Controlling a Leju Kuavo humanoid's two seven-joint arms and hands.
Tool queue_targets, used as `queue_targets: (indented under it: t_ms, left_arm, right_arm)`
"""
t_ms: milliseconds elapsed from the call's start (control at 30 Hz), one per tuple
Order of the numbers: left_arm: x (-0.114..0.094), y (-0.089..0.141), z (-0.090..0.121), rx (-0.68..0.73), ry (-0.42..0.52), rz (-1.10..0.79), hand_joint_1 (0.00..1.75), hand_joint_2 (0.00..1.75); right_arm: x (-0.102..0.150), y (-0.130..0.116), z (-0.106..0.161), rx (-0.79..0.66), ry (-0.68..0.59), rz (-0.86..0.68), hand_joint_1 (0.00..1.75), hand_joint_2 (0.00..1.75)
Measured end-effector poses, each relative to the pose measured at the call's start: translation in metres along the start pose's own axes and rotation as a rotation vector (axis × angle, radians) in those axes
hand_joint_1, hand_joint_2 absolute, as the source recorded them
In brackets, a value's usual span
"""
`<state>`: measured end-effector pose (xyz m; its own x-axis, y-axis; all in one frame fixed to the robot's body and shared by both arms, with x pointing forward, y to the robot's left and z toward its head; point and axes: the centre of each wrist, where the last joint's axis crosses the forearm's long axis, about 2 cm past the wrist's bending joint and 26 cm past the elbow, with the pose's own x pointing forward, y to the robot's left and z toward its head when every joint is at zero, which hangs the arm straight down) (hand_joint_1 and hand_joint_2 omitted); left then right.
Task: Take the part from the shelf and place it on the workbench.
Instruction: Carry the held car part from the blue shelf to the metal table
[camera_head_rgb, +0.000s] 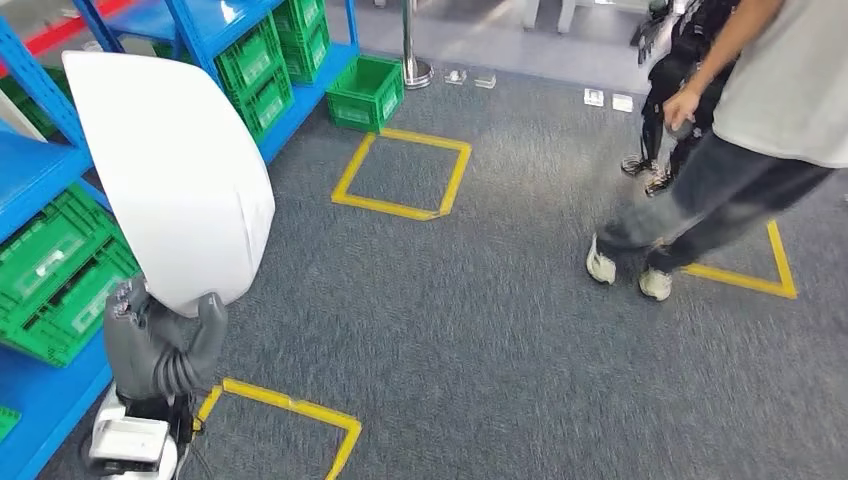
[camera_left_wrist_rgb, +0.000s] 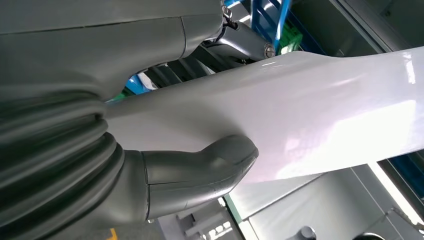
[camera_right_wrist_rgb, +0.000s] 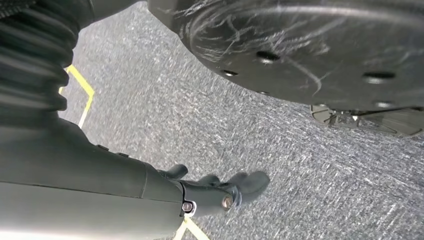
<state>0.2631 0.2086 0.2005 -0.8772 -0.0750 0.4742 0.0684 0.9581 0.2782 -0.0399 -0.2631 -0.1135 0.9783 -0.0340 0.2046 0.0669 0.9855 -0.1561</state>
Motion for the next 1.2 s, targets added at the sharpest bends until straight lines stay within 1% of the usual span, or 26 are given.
queue_targets:
  t_ms: [167, 500, 833, 1000, 1200]
  left_arm:
    - [-0.0037, 0.0029, -0.0053, -0.009, -0.008, -0.008, 1.75, 1.75]
    - [-0.0085, 0.0025, -0.0053, -0.024, 0.002, -0.027, 1.75, 1.75]
    - [-0.0065, 0.0022, -0.0079, 0.033, -0.005, -0.049, 1.75, 1.75]
    - [-0.0054, 0.0006, -0.0091, 0.029, -0.014, -0.055, 1.75, 1.75]
    - [-0.0051, 0.0013, -0.0098, 0.026, -0.02, -0.049, 1.75, 1.75]
  right_arm:
    - [0.0012, 0.0022, 0.0002, 0.002, -0.002, -0.012, 0.0, 0.0]
    - [0.0083, 0.0026, -0.0015, 0.005, -0.018, -0.017, 0.0, 0.0]
    - [0.0087, 0.0023, -0.0017, 0.013, -0.011, -0.015, 0.0, 0.0]
    - [0.0014, 0.002, 0.0, 0.017, 0.012, -0.007, 0.0, 0.0]
    - [0.0042, 0.0029, -0.0005, 0.028, 0.005, -0.001, 0.0, 0.0]
